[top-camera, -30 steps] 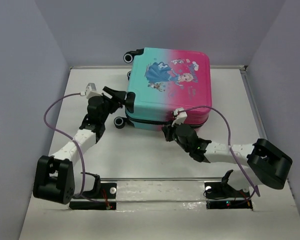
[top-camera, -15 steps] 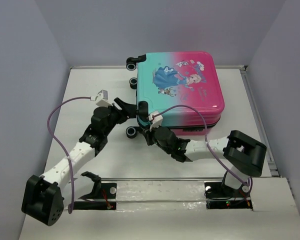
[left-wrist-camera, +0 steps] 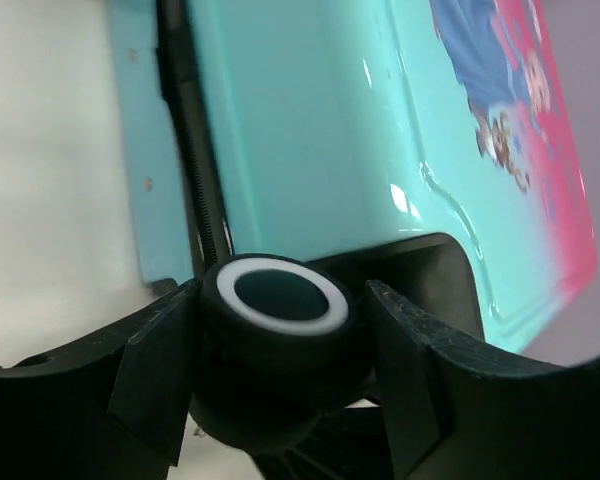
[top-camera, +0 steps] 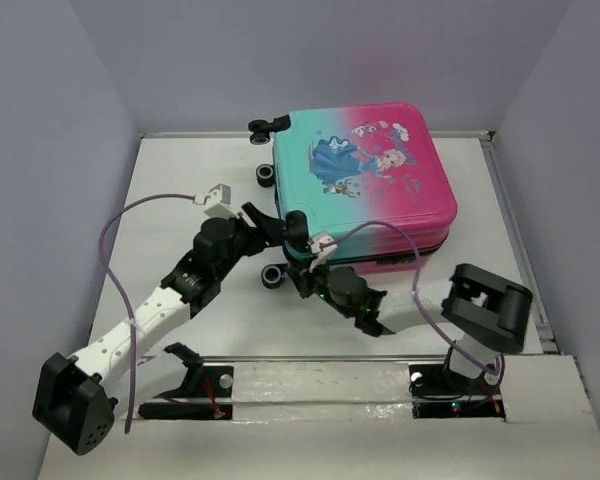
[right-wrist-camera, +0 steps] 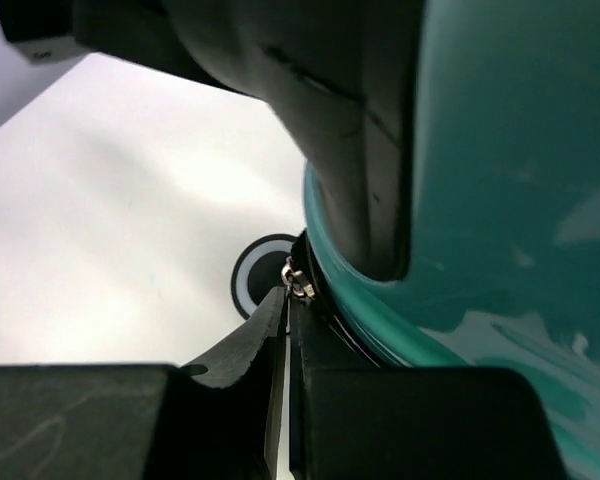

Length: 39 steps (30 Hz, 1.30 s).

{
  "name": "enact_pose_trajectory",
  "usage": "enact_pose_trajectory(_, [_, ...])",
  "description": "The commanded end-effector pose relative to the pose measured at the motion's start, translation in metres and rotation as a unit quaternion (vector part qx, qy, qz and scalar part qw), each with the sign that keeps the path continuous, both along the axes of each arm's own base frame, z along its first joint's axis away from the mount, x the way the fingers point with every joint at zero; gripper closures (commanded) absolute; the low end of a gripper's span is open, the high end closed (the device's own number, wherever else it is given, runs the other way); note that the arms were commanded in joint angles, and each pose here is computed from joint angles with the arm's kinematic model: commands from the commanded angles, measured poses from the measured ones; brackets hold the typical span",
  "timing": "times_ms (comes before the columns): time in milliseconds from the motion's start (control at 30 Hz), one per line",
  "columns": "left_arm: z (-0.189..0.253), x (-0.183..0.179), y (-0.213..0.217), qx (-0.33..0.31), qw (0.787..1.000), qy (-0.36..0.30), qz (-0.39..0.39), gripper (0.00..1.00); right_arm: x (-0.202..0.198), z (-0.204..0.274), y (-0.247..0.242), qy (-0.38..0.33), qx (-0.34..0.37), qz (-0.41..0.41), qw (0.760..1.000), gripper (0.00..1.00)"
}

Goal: Pack the luggage

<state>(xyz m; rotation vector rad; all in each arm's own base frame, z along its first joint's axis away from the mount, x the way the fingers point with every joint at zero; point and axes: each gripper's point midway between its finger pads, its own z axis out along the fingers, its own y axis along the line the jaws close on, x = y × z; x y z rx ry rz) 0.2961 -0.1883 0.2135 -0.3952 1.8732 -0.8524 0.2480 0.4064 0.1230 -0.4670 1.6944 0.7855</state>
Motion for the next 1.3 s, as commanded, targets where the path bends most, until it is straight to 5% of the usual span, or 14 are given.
enact_pose_trajectory(0, [0.081,-0.044,-0.093,-0.088,0.976,-0.071,-0.188,0.94,-0.086,0.012,-0.026,0.086,0.061,0.11,0.988,0.93])
enact_pose_trajectory(167, [0.089,-0.062,-0.143,-0.072,0.965,-0.081,-0.238,0.89,-0.103,-0.011,-0.088,0.126,-0.005,0.079,0.989,0.93])
enact_pose_trajectory(233, [0.102,-0.056,-0.154,-0.028,0.961,-0.116,-0.25,0.35,-0.107,-0.013,-0.11,0.145,-0.011,0.057,0.988,0.9])
enact_pose_trajectory(267, [0.1,-0.047,-0.153,0.005,0.963,-0.121,-0.24,0.23,-0.107,-0.013,-0.117,0.149,-0.01,0.046,0.988,0.88])
enact_pose_trajectory(367, [0.118,-0.005,-0.118,0.127,0.97,-0.14,-0.151,0.06,-0.102,-0.006,-0.144,0.143,0.002,0.003,0.99,0.88])
enact_pose_trajectory(600, [0.126,0.077,0.017,0.255,0.956,-0.131,-0.067,0.05,-0.101,0.005,-0.161,0.135,0.002,-0.009,0.991,0.91])
enact_pose_trajectory(833, [0.062,0.144,0.072,0.367,0.927,-0.06,-0.047,0.06,-0.102,0.006,-0.156,0.137,-0.006,0.0,0.99,0.9])
enact_pose_trajectory(1000, [0.054,0.173,0.06,0.329,0.93,-0.118,-0.116,0.06,-0.111,0.01,-0.145,0.147,-0.001,0.034,0.988,0.38])
enact_pose_trajectory(1067, [0.059,0.176,0.047,0.335,0.918,-0.145,-0.155,0.06,-0.114,0.01,-0.143,0.155,-0.006,0.043,0.987,0.27])
enact_pose_trajectory(1267, [0.051,0.19,0.029,0.36,0.888,-0.161,-0.236,0.07,-0.118,0.001,-0.149,0.165,-0.02,0.042,0.985,0.16])
